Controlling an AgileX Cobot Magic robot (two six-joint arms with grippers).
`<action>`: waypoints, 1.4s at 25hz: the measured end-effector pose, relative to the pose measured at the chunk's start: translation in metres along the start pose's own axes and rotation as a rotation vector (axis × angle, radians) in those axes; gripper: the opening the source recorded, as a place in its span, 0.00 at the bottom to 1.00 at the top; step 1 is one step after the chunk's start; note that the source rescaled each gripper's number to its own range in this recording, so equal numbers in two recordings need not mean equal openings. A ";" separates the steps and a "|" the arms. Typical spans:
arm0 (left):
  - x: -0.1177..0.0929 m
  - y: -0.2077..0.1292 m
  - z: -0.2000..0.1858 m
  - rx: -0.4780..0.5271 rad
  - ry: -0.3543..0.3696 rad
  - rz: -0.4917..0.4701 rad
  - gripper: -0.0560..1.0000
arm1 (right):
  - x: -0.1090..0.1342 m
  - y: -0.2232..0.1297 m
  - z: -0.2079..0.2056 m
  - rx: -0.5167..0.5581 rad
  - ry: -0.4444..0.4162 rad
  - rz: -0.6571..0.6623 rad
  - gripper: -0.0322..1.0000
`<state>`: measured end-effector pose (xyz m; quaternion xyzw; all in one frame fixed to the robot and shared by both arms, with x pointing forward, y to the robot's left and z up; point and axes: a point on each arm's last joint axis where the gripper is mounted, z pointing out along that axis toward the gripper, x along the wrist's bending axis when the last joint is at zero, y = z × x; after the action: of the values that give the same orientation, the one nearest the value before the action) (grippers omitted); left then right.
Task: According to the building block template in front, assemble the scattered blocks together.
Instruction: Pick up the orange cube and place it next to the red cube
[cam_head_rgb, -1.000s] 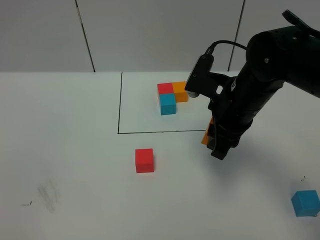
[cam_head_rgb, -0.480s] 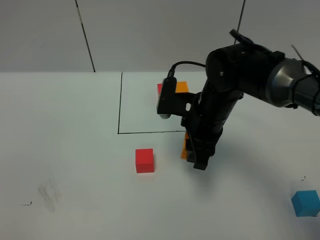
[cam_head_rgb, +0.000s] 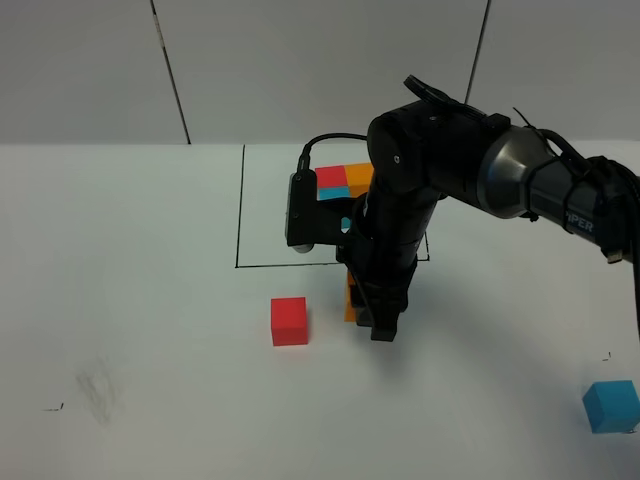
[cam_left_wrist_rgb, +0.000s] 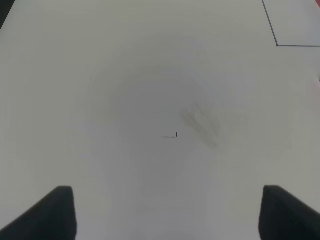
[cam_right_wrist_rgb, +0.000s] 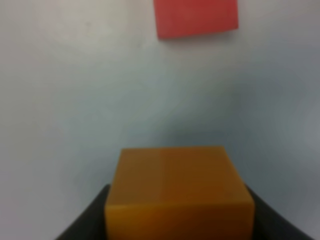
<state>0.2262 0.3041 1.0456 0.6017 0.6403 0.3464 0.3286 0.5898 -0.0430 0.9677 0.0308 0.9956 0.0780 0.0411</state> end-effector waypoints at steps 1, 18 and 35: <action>0.000 0.000 0.000 0.000 0.000 0.000 0.86 | 0.001 0.001 0.002 0.007 0.002 -0.009 0.04; 0.000 0.000 0.000 0.000 0.000 0.001 0.86 | -0.003 0.032 0.032 0.052 -0.022 -0.103 0.04; 0.000 0.000 0.000 0.000 0.000 0.001 0.86 | -0.008 0.036 0.033 0.014 -0.084 -0.111 0.04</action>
<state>0.2262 0.3041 1.0456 0.6021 0.6399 0.3466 0.3284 0.6029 -0.0031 0.9412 -0.0208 0.9937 0.0673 0.0867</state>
